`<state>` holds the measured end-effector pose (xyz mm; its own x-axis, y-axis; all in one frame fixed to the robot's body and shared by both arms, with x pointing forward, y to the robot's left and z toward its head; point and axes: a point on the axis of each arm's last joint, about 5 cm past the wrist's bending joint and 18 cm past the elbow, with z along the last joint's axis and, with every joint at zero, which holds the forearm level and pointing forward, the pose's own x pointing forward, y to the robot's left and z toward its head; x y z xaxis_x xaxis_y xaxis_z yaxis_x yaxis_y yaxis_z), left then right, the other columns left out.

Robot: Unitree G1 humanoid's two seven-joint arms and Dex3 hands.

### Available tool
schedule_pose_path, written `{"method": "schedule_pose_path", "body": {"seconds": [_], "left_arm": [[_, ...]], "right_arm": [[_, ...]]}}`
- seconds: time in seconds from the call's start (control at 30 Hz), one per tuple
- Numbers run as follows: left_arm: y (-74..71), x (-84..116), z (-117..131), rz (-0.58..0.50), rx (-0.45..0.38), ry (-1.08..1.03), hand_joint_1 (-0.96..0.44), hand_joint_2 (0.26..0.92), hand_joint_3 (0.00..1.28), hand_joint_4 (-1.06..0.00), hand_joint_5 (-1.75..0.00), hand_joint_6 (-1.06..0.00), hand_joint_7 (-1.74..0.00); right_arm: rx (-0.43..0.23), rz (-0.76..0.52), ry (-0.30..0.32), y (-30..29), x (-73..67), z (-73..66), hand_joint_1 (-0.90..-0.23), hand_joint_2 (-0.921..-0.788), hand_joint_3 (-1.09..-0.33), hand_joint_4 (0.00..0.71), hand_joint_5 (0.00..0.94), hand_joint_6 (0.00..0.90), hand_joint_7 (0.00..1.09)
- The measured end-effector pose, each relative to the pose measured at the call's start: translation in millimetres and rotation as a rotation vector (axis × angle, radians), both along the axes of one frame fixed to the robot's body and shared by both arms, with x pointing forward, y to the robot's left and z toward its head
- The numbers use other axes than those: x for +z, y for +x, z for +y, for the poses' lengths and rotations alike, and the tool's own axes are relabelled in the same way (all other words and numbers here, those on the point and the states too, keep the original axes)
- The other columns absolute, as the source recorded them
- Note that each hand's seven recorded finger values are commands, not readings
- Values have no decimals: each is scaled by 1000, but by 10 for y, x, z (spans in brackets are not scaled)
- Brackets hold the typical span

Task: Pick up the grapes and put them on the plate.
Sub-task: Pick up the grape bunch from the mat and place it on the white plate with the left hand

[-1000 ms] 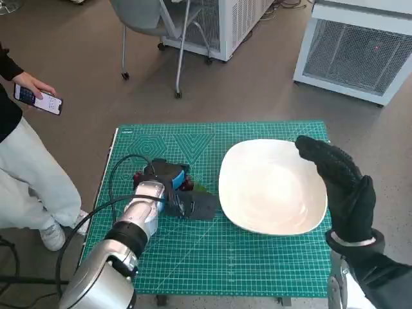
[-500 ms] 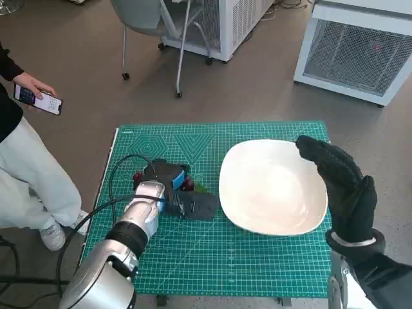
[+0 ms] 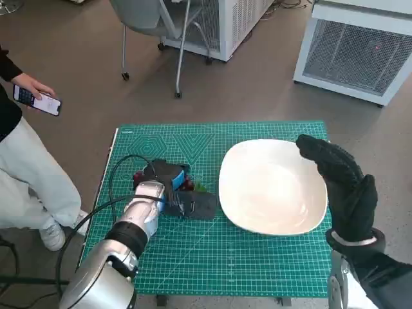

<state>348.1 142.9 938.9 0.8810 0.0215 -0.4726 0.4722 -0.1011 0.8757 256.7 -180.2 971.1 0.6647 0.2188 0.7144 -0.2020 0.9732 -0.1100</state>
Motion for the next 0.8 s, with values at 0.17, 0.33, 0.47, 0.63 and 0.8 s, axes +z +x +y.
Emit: {"method": "schedule_pose_path", "body": {"seconds": [0.17, 0.33, 0.47, 0.63, 0.8], "left_arm": [[6, 15, 15, -20, -5, -10, 36, 909, 301, -399, -1506, -479, -1216], [13, 35, 33, -37, -12, -21, 11, 919, 252, -381, -1631, -567, -1070], [19, 51, 50, -43, -17, -32, 7, 920, 229, -407, -1626, -593, -1031], [28, 81, 67, -54, -23, -50, 3, 920, 221, -449, -1490, -537, -1195], [40, 120, 73, -71, -29, -78, 2, 921, 293, -394, -1477, -408, -1406]], "right_arm": [[2, 2, 4, 8, 0, 0, -531, -921, -596, 385, 6, 44, 608], [3, 7, 3, 18, -6, -5, -531, -921, -595, 386, 6, 45, 606], [5, 7, 2, 26, -2, -2, -531, -921, -594, 386, 6, 46, 605], [8, 0, 3, 42, 19, 5, -531, -921, -594, 386, 6, 46, 604], [11, 1, 3, 54, 23, 10, -531, -921, -594, 386, 6, 47, 602]]}}
